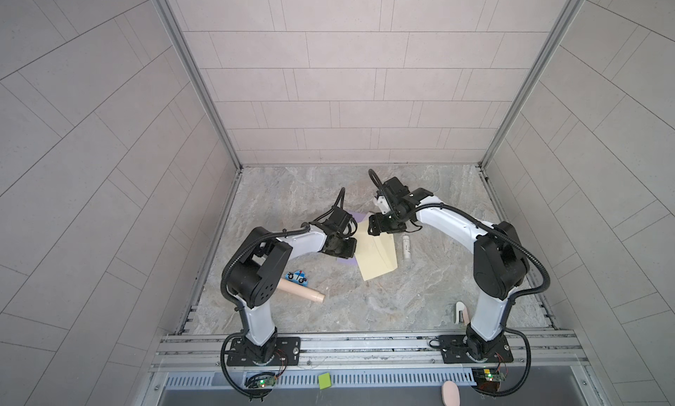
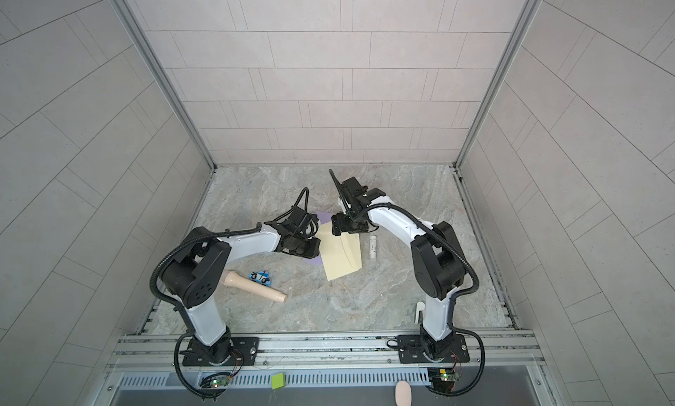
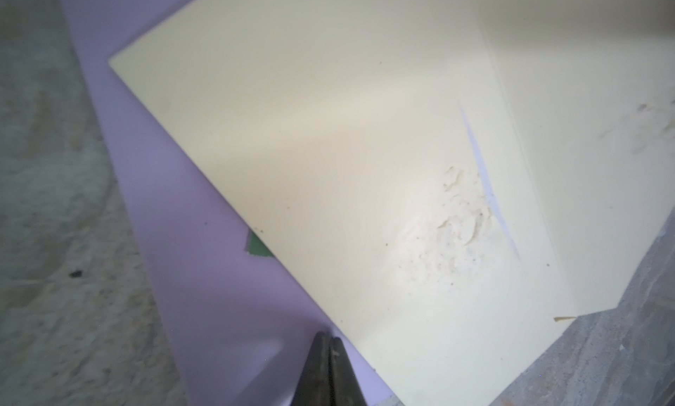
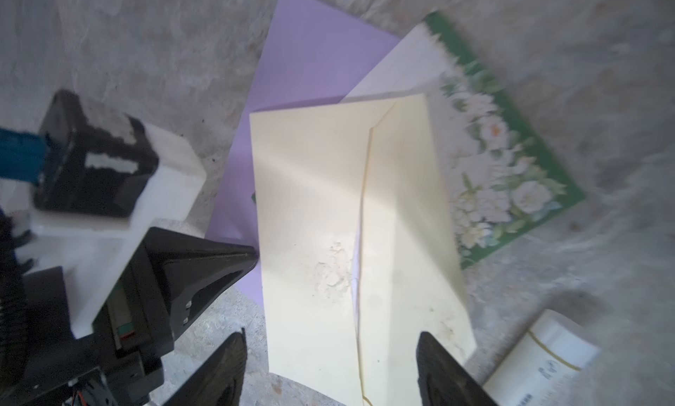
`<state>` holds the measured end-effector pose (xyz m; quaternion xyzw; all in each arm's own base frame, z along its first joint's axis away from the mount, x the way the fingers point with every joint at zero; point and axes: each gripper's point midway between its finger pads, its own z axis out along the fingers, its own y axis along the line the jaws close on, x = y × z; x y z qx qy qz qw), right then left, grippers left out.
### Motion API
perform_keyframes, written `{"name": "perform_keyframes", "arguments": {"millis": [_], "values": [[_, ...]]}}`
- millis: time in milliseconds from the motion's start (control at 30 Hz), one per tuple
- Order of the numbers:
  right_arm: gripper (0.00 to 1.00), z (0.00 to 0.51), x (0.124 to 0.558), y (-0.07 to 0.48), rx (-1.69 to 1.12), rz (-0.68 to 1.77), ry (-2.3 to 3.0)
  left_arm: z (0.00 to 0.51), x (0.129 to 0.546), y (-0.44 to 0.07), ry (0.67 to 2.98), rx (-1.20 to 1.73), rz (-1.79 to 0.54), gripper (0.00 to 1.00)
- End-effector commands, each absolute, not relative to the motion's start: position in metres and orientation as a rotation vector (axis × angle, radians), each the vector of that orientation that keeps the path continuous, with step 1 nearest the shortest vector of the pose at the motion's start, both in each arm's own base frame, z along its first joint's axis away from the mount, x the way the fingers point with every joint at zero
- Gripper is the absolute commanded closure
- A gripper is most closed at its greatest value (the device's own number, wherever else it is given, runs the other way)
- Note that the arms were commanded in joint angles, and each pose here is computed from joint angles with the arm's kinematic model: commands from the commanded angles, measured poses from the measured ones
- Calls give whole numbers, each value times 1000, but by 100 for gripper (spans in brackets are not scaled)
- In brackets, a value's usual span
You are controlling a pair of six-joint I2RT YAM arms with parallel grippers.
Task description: Place the letter into the envelope and seal it
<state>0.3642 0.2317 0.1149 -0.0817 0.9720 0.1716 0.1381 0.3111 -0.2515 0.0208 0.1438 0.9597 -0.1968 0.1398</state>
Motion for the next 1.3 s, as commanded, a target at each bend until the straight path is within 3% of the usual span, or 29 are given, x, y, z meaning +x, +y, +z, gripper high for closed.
{"name": "perform_keyframes", "arguments": {"millis": [0, 200, 433, 600, 733, 800, 933, 1267], "values": [[24, 106, 373, 171, 49, 274, 2833, 37, 318, -251, 2749, 496, -514, 90], [26, 73, 366, 142, 209, 313, 2904, 90, 340, -268, 2612, 509, -582, 63], [34, 37, 355, 146, 255, 375, 2968, 115, 341, -291, 2553, 490, -719, 56], [50, 27, 354, 141, 279, 330, 2986, 115, 327, -305, 2539, 587, -727, 54], [73, 24, 353, 134, 339, 310, 2985, 113, 314, -318, 2531, 661, -733, 51], [81, 28, 354, 131, 386, 336, 2972, 114, 308, -328, 2521, 708, -749, 48], [86, 55, 362, 133, 438, 465, 2894, 119, 302, -351, 2489, 748, -818, 41], [90, 137, 379, 160, 507, 878, 2666, 149, 318, -397, 2366, 664, -1084, 22]]}}
